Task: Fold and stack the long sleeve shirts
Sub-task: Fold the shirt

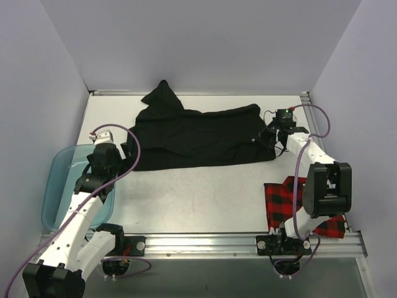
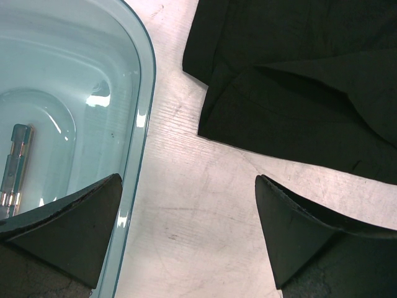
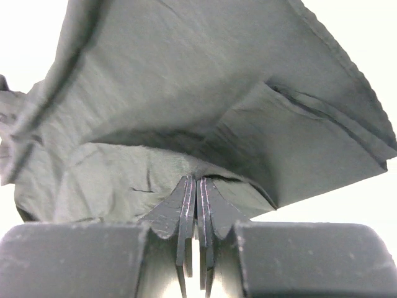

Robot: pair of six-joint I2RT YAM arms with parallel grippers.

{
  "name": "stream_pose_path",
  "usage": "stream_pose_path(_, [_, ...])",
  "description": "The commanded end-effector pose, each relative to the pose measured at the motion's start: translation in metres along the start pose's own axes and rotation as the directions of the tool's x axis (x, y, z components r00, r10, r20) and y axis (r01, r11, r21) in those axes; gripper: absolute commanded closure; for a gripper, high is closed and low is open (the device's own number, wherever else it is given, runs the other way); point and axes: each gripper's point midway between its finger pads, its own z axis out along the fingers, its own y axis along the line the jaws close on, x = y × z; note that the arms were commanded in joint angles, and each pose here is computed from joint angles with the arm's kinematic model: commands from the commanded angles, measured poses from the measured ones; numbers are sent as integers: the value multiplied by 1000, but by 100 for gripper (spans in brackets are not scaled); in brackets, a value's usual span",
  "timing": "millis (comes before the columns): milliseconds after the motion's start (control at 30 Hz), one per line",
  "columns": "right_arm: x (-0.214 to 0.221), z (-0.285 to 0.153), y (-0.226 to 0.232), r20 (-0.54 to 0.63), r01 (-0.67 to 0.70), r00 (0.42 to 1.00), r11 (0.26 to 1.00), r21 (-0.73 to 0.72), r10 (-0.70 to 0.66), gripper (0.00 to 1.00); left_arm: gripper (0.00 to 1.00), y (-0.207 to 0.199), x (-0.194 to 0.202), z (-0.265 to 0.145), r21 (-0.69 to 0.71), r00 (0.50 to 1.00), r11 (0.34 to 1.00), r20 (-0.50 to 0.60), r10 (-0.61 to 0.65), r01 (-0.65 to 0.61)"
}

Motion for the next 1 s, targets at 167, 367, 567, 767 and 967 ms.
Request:
stream_pose_path(167, [2, 4, -15, -93, 72, 994, 994, 85, -64, 99, 2, -4, -8, 1, 18, 999, 1000, 28, -18, 17])
stream_pose_path(367, [-13, -3, -11, -62, 90, 994, 991, 95, -85, 98, 2, -4, -8, 2, 16, 1000, 1000, 26, -15, 15])
stream_pose_path(567, [-22, 4, -11, -57, 100, 994, 988, 118, -93, 84, 3, -5, -6, 3, 19, 1000, 1000, 19, -13, 13])
stream_pose_path(767, [-33, -1, -1, -26, 111, 994, 989, 97, -109, 60, 3, -7, -4, 4, 28, 1000, 1000, 9, -10, 9])
stream_pose_path(967, [-18, -26, 10, -37, 169, 985, 986, 13, -168, 50, 3, -21, -1, 5, 96, 1000, 995, -20, -8, 10])
